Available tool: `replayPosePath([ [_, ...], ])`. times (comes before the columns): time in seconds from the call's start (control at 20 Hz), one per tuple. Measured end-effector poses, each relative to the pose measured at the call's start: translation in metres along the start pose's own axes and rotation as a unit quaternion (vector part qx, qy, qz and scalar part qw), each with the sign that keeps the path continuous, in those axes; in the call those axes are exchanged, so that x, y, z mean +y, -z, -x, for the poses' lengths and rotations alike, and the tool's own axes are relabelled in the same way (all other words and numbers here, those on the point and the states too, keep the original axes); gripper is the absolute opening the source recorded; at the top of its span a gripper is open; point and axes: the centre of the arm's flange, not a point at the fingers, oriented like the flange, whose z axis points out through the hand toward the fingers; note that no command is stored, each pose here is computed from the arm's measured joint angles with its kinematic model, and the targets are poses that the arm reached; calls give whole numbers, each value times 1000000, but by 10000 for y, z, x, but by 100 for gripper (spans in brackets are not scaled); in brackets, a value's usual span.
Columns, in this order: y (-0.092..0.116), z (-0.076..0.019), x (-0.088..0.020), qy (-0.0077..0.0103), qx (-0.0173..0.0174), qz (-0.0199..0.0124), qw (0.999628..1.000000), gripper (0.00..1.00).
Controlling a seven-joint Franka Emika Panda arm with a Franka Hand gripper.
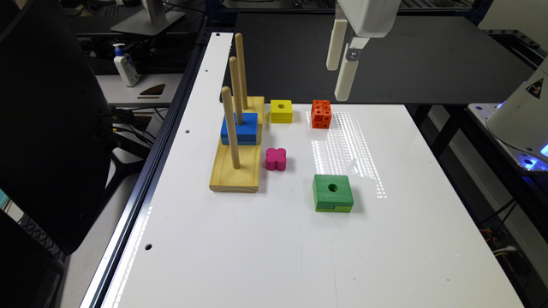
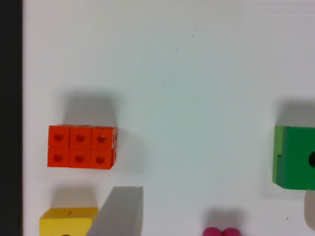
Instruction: Pick up pink flower.
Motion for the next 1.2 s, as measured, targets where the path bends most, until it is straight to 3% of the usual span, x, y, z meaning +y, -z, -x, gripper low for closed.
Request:
replayPosePath([
  [0.25, 40, -18, -101, 789, 3110, -4968, 999983, 100],
  [0.7, -30, -183, -341, -648, -2838, -8738, 999958, 100],
  [1.2, -47, -286, -471, -935, -3814, -13342, 999903, 100],
])
